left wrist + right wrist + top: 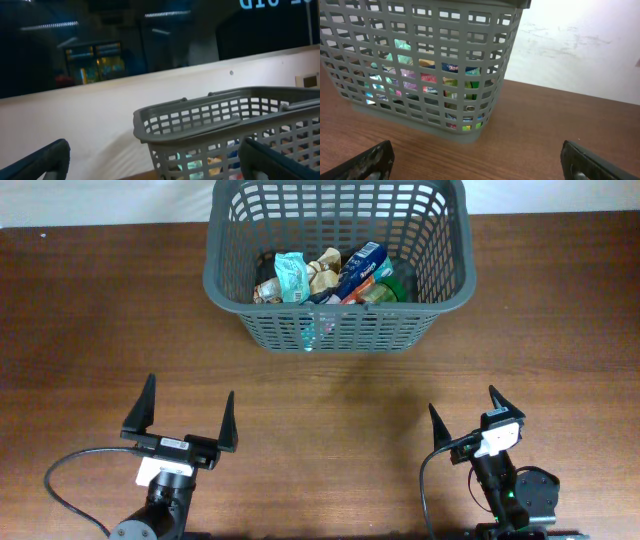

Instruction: Pack container

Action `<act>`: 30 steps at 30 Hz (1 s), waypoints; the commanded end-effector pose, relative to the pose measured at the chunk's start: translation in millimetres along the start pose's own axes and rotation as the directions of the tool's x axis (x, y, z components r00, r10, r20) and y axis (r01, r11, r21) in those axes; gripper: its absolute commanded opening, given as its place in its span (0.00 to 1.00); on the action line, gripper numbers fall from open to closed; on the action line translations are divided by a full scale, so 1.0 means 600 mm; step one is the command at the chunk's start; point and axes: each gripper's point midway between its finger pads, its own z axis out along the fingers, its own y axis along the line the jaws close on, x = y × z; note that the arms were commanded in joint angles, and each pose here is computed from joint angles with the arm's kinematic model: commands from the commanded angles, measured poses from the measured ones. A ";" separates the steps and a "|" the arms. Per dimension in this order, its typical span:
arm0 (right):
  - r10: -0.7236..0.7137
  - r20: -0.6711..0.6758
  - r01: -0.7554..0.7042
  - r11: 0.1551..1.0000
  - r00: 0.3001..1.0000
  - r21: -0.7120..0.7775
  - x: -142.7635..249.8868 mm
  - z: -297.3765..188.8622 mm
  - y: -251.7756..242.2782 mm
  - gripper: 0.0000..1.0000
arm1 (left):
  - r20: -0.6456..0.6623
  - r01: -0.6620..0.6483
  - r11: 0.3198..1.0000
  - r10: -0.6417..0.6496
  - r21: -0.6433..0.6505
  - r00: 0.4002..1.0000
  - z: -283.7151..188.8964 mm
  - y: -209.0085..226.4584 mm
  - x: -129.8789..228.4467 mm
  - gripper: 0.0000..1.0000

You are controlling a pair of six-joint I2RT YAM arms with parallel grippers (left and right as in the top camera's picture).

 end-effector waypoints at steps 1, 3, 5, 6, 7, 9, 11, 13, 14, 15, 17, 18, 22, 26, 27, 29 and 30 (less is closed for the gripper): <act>0.006 0.001 -0.006 1.000 1.000 -0.013 0.002 0.000 0.005 0.99 | 0.020 -0.018 1.000 0.018 -0.013 1.000 -0.006 0.002 0.005 0.99; 0.006 0.001 -0.006 1.000 1.000 -0.013 0.002 0.000 0.005 0.99 | 0.038 -0.020 1.000 0.021 -0.015 0.999 -0.009 0.002 0.003 0.99; 0.006 0.001 -0.006 1.000 1.000 -0.013 0.002 0.000 0.005 0.99 | 0.049 -0.022 1.000 0.023 -0.016 0.999 -0.010 0.001 0.002 0.99; 0.006 0.000 -0.006 1.000 1.000 -0.013 0.002 0.000 0.005 0.99 | 0.058 -0.024 1.000 0.025 -0.017 0.998 -0.012 0.001 0.001 0.99; 0.006 0.000 -0.006 1.000 1.000 -0.013 0.002 0.000 0.005 0.99 | 0.063 -0.024 1.000 0.026 -0.018 0.998 -0.013 0.001 0.000 0.99; 0.006 0.001 -0.006 1.000 1.000 -0.013 0.002 0.000 0.005 0.99 | 0.075 -0.027 0.999 0.028 -0.019 0.997 -0.015 0.001 -0.005 0.99; 0.006 0.001 -0.006 1.000 1.000 -0.013 0.002 0.000 0.005 0.99 | 0.089 -0.029 0.999 0.031 -0.028 0.996 -0.018 0.003 -0.011 0.99; 0.006 0.001 -0.006 1.000 1.000 -0.013 0.002 0.000 0.005 0.99 | 0.109 -0.032 0.999 0.036 -0.036 0.993 -0.021 0.005 -0.020 1.00; 0.006 0.000 -0.006 1.000 1.000 -0.013 0.002 0.000 0.005 0.99 | 0.112 -0.033 0.999 0.037 -0.037 0.993 -0.021 0.006 -0.021 0.99; 0.006 0.000 -0.006 1.000 1.000 -0.013 0.002 0.000 0.005 0.99 | 0.115 -0.033 0.999 0.037 -0.037 0.993 -0.021 0.006 -0.022 0.99; 0.006 0.001 -0.006 1.000 1.000 -0.013 0.002 0.000 0.005 0.99 | 0.122 -0.034 0.999 0.039 -0.038 0.992 -0.022 0.006 -0.025 0.99; 0.006 0.000 -0.006 1.000 1.000 -0.013 0.002 0.000 0.005 0.99 | 0.126 -0.035 0.999 0.039 -0.039 0.991 -0.022 0.006 -0.027 0.99; 0.006 0.000 -0.006 1.000 1.000 -0.013 0.002 0.000 0.005 0.99 | 0.131 -0.036 0.999 0.041 -0.040 0.991 -0.022 0.006 -0.029 0.99; 0.006 0.001 -0.006 1.000 1.000 -0.013 0.002 0.000 0.005 0.99 | 0.104 -0.042 0.998 0.046 -0.037 0.993 -0.021 0.004 -0.009 0.99; 0.006 0.000 -0.006 1.000 1.000 -0.013 0.002 0.000 0.005 0.99 | 0.088 -0.040 0.999 0.043 -0.035 0.995 -0.021 0.003 0.002 0.99; 0.006 0.001 -0.006 1.000 1.000 -0.013 0.002 0.000 0.005 0.99 | 0.064 -0.036 0.999 0.038 -0.031 0.997 -0.021 0.001 0.027 0.99; 0.006 0.001 -0.006 1.000 1.000 -0.013 0.002 0.000 0.005 0.99 | 0.058 -0.035 0.999 0.036 -0.027 0.998 -0.021 -0.001 0.038 0.99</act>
